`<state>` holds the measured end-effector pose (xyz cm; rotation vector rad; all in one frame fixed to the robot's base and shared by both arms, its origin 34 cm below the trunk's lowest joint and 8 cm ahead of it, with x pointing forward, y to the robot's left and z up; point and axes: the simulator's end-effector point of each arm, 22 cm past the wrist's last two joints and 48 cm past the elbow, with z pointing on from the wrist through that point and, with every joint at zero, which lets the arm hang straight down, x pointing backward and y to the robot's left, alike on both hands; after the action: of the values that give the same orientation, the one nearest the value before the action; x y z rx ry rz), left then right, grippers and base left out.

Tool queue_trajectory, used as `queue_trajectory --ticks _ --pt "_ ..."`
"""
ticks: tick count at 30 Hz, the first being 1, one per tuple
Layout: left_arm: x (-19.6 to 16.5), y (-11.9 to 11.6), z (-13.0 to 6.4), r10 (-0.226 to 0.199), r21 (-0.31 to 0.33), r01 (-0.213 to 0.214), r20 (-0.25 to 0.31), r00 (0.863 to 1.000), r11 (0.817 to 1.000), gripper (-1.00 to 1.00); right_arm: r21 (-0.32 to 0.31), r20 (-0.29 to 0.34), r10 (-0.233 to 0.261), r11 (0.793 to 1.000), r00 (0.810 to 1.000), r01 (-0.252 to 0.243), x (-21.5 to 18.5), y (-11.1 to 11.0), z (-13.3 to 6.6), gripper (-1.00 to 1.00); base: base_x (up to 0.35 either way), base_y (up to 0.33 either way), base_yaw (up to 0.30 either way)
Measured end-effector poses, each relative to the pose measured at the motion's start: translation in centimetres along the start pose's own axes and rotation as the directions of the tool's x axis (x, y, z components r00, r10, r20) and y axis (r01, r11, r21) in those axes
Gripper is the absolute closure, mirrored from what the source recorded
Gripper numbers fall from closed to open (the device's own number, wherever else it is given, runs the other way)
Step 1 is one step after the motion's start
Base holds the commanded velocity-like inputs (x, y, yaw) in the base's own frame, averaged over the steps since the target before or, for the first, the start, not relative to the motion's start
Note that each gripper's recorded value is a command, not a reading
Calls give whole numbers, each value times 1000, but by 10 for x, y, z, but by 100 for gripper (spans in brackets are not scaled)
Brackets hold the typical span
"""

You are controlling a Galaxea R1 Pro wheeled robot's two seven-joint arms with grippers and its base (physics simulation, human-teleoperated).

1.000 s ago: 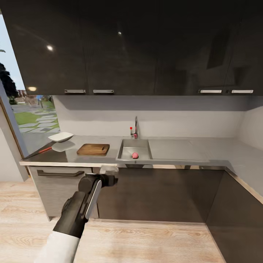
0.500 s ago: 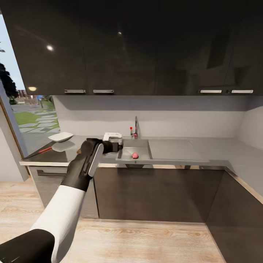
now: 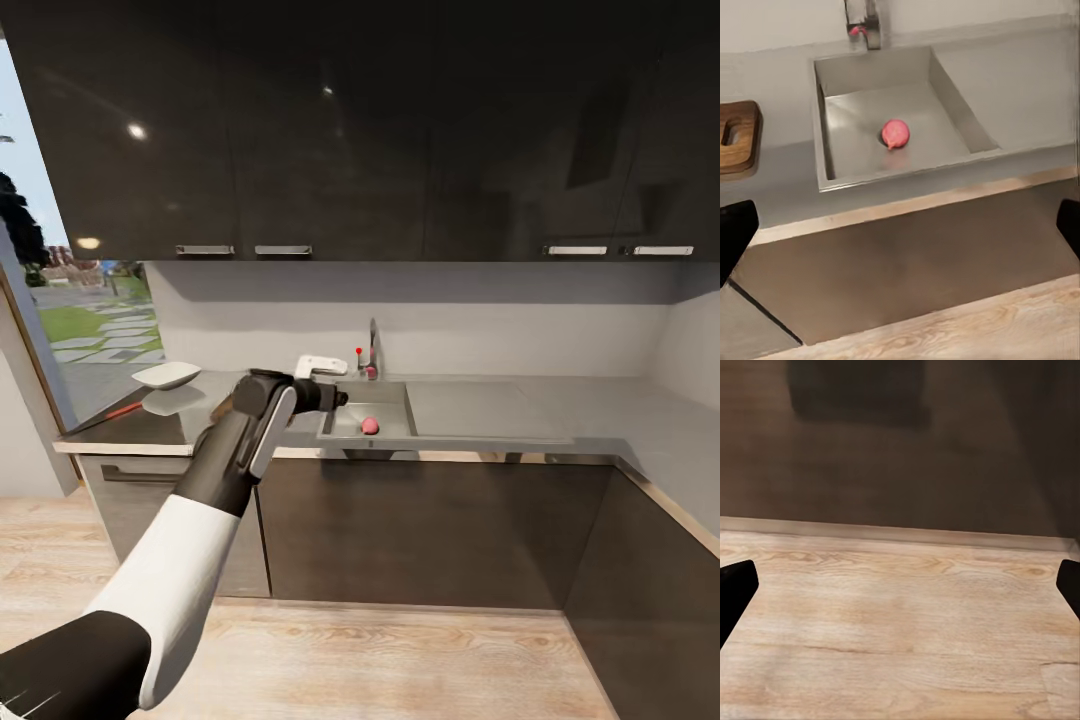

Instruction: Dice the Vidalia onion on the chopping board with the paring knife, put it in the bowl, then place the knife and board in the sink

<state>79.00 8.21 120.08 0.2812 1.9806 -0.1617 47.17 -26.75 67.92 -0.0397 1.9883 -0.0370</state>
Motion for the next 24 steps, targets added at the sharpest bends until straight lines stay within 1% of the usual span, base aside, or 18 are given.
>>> queue_trajectory --ticks 1,2,5,8,12,15,24 --pt "-4 -12 -3 43 7 -43 12 999 999 -100 1 0 0 1000 1000 0 0 -1 0 -100 0 0 0" --pt "-4 -15 -3 57 8 -57 13 998 998 -100 1 0 -1 1000 1000 1 0 -1 0 -100 0 0 0" --pt "-1 -18 -1 69 9 -69 6 998 998 -100 0 -1 -1 1000 1000 1 0 0 0 -100 0 0 0" --pt "5 -18 2 73 8 -73 -10 997 997 -100 0 0 0 1000 1000 0 0 0 0 -100 0 0 0" --pt "20 -15 11 73 6 -73 -51 996 997 -100 0 0 -1 1000 1000 1 0 0 0 -100 77 0 0" --pt "33 -13 18 70 3 -71 -86 994 998 -100 1 0 0 1000 1000 0 0 0 0 -100 231 -49 0" --pt "50 -10 26 67 0 -67 -130 989 998 -100 1 1 1 1000 1000 -1 0 0 0 -100 281 -112 0"
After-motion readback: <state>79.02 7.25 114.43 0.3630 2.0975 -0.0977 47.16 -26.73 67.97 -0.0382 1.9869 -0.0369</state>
